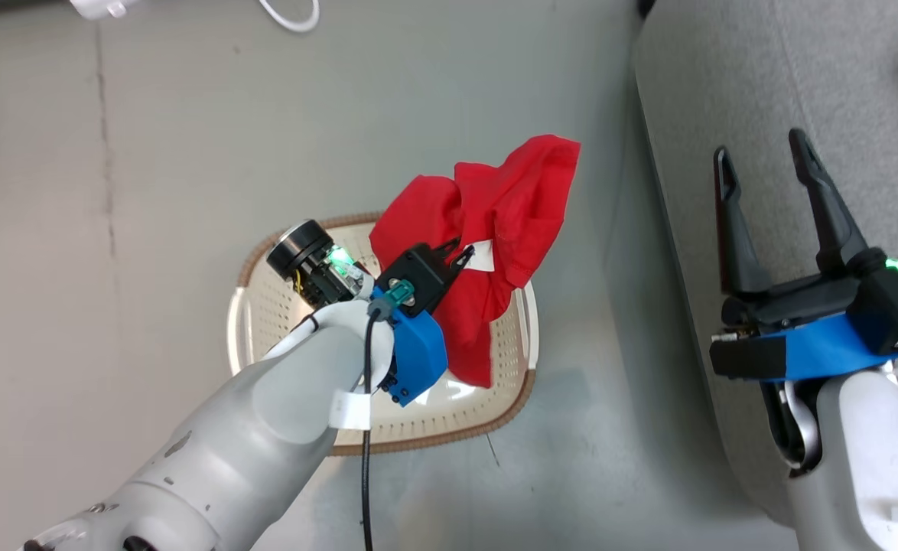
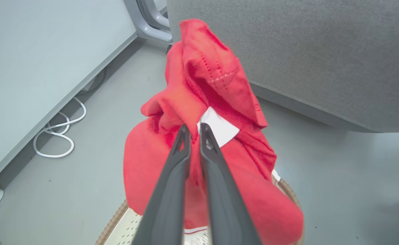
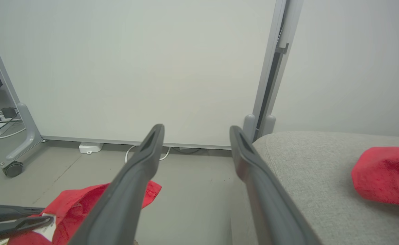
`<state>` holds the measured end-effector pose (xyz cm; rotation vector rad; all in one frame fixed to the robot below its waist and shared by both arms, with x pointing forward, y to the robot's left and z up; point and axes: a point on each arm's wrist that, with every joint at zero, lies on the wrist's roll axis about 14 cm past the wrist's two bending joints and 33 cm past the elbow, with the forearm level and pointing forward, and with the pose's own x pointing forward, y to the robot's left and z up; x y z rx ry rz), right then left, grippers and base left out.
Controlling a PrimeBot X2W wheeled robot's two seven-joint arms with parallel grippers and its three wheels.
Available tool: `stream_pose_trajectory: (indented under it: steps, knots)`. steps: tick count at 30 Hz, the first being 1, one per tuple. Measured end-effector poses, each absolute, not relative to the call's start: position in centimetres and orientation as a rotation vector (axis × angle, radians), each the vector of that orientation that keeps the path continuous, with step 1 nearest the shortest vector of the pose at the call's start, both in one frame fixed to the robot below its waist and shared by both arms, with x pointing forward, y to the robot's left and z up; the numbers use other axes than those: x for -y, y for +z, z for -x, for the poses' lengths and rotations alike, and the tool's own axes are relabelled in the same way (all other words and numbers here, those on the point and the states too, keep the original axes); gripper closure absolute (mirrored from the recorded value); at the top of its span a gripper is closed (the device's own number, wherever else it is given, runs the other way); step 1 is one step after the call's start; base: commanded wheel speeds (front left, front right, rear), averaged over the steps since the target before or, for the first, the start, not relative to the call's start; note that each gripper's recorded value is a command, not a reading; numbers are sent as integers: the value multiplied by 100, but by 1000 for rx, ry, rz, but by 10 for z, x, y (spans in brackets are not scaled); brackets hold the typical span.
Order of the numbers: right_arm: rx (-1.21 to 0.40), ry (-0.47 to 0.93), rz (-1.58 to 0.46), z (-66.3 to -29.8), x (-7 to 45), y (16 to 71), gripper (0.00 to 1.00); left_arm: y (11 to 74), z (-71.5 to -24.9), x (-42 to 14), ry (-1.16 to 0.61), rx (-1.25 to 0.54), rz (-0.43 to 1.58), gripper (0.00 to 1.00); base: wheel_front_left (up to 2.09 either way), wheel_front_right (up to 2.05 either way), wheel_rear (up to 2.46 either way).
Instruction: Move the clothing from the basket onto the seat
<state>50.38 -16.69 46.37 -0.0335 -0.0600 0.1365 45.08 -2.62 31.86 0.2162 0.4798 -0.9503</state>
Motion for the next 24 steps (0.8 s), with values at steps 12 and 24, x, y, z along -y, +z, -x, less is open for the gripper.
stream_pose_trajectory:
  steps: [12,24]
  knots:
    - [116,153,25,-468,160,504,0,427,-463,18,-815,-221,-132,100,0,0,0]
    - [142,172,4,-431,151,524,0,519,-457,21,-767,-3,-88,100,0,0,0]
